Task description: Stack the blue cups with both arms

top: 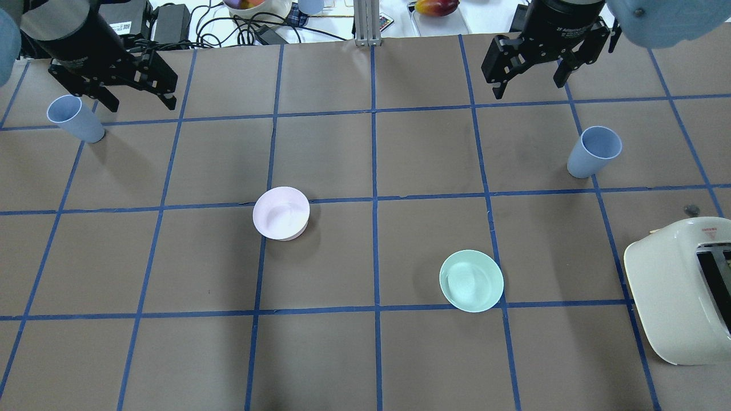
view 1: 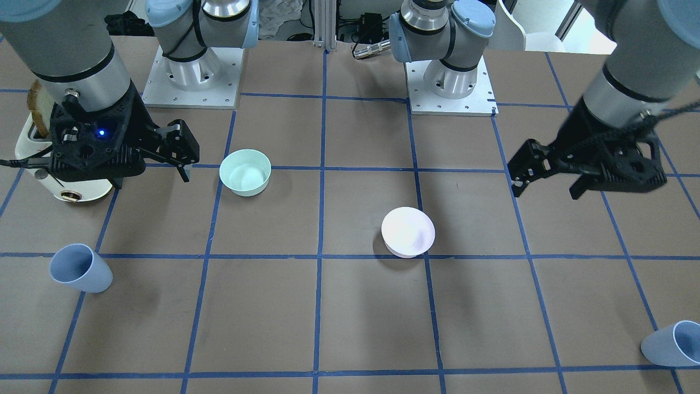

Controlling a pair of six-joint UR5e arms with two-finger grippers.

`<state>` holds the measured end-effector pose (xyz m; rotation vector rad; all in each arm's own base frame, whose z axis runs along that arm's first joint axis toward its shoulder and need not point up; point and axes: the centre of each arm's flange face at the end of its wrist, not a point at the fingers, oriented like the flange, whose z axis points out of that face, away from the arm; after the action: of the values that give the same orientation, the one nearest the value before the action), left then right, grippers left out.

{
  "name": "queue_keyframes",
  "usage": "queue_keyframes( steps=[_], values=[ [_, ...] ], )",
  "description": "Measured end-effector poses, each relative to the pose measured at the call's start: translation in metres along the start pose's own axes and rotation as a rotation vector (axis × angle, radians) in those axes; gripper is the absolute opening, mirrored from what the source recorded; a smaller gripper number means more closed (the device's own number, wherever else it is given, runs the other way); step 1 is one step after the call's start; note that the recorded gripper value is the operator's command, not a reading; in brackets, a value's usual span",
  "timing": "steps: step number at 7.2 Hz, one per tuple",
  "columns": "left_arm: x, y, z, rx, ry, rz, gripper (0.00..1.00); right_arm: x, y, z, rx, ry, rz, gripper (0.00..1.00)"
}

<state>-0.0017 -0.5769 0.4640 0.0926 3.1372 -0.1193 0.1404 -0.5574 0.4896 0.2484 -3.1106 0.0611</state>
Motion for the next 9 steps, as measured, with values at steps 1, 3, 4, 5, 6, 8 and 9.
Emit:
queue_keyframes(
  steps=[1,3,4,5,6,8,9],
  values=[
    [-0.052,-0.019,0.030,0.004,-0.011,0.037,1.00,0.000,0.000,0.000,-0.001,0.000,0.000,1.00],
    [-0.154,-0.048,0.094,0.004,-0.030,0.085,1.00,0.009,-0.003,0.003,-0.005,-0.001,0.006,1.00],
    [-0.198,-0.058,0.122,-0.002,-0.046,0.113,1.00,0.025,-0.005,0.007,-0.011,-0.001,0.018,1.00],
    [-0.238,-0.065,0.145,-0.002,-0.071,0.146,0.97,0.051,-0.010,0.013,-0.021,-0.003,0.032,1.00],
    [-0.264,-0.073,0.161,0.006,-0.089,0.179,0.97,0.078,-0.015,0.021,-0.032,-0.006,0.038,1.00],
    [-0.286,-0.088,0.181,0.016,-0.099,0.205,0.90,0.124,-0.025,0.039,-0.034,-0.005,0.028,1.00],
    [-0.288,-0.093,0.188,0.026,-0.092,0.208,0.86,0.147,-0.029,0.050,-0.039,-0.004,0.022,1.00]
  ],
)
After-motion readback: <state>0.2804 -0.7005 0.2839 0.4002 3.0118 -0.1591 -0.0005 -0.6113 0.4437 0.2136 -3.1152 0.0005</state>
